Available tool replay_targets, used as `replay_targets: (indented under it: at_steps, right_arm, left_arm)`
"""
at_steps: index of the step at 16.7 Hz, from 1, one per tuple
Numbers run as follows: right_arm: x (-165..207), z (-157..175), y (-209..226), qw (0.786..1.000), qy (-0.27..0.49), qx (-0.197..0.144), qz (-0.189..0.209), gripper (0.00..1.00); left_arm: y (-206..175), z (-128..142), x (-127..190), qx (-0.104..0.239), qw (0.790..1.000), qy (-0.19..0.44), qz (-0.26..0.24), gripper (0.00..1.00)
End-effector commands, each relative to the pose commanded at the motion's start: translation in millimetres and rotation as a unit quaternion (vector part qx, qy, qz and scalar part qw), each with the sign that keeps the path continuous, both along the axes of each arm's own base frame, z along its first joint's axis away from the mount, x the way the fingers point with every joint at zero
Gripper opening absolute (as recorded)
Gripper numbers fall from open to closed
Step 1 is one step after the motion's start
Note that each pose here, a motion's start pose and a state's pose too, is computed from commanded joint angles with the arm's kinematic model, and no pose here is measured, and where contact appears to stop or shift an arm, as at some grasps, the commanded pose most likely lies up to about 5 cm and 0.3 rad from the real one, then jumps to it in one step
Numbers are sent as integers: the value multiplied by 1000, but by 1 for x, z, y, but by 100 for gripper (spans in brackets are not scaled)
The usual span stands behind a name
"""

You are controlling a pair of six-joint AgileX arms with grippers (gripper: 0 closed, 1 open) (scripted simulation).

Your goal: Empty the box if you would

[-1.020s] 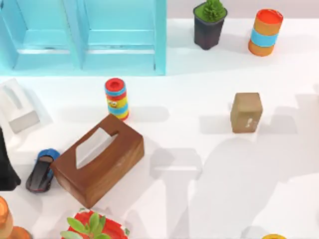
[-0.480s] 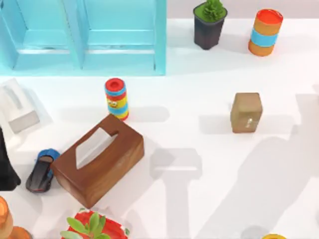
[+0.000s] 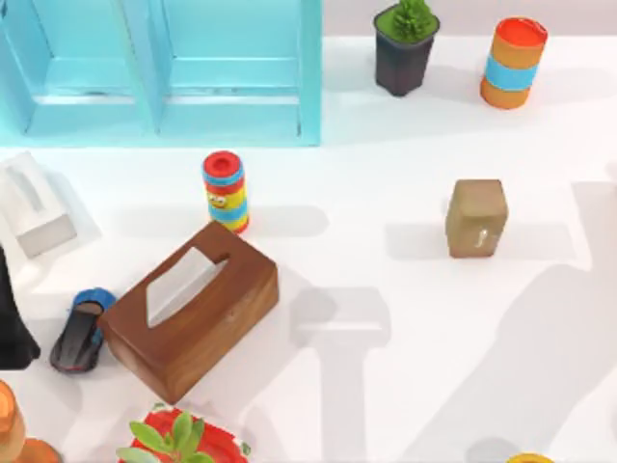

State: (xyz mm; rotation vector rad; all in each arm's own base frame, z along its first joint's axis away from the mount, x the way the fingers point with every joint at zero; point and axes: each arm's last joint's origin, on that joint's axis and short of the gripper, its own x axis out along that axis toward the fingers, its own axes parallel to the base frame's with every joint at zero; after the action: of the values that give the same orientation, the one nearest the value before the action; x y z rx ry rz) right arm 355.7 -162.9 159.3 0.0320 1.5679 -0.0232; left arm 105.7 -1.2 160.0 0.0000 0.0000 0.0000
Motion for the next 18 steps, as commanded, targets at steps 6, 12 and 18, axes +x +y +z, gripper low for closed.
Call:
replay_targets:
  at_steps: [6,12,18]
  right_arm:
    - [0,0,0,1000,0,0,0,62]
    - [0,0,0,1000,0,0,0,17]
    - [0,0,0,1000,0,0,0,0]
  left_arm:
    - [0,0,0,0,1000,0,0,100]
    - [0,0,0,0,1000,0,0,100]
    - [0,0,0,0,1000,0,0,100]
